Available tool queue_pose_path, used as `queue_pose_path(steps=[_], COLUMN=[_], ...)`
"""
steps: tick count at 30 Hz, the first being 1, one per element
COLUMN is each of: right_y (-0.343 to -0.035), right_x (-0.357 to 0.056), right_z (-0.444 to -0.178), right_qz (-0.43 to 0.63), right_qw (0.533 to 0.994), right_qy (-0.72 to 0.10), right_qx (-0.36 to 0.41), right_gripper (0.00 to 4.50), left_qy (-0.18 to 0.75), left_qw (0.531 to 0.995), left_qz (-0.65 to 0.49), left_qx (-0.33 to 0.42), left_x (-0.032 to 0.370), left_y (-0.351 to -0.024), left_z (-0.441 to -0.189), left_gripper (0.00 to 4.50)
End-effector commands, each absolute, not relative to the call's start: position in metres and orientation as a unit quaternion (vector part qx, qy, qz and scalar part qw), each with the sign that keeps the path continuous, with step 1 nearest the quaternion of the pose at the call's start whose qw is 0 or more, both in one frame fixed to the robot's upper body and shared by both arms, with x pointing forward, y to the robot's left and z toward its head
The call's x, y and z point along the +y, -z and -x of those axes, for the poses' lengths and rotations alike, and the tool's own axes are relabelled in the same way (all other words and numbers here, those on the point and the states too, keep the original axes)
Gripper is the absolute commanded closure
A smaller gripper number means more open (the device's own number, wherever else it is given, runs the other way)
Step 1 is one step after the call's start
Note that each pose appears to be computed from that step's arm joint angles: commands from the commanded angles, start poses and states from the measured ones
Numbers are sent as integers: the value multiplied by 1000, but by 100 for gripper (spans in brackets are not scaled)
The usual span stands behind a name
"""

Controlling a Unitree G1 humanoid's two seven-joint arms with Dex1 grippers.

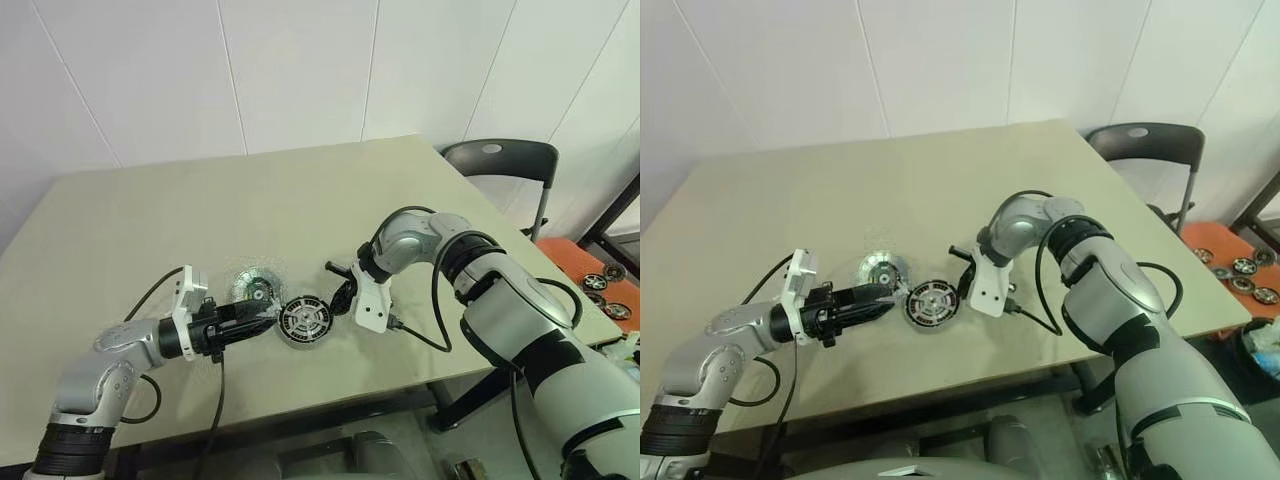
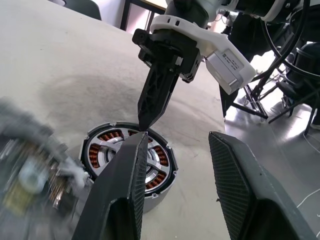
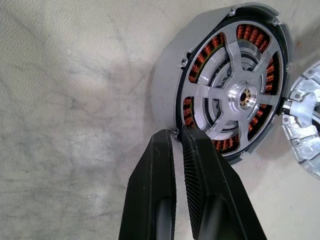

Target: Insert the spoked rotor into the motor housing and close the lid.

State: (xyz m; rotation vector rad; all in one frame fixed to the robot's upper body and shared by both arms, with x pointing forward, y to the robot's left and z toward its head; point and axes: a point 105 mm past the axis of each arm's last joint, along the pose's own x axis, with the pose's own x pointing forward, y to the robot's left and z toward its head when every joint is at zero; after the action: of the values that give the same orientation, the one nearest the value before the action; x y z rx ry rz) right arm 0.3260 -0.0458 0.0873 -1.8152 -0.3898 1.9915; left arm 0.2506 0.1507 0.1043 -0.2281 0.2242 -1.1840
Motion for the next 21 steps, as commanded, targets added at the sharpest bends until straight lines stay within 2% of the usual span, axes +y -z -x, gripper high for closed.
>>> queue_pose_path(steps=[1, 4, 6, 21], right_y=[-100, -100, -100, -104], right_x=[-40, -41, -40, -43], right_z=[-330, -330, -331, -334], right_qz=[659, 660, 661, 670], right_qw=[213, 213, 215, 209], right_qy=[-703, -702, -700, -696], right_qx=[-159, -161, -164, -154], right_gripper=[408, 408, 449, 449], left_qy=[559, 559, 558, 559], left_qw=[819, 819, 819, 818], left_qz=[102, 102, 103, 105], left_qx=[82, 82, 82, 81], left_x=[151, 151, 151, 150], left_y=[-114, -113, -113, -112], left_z=[-252, -252, -252, -253], left_gripper=[241, 241, 241, 241])
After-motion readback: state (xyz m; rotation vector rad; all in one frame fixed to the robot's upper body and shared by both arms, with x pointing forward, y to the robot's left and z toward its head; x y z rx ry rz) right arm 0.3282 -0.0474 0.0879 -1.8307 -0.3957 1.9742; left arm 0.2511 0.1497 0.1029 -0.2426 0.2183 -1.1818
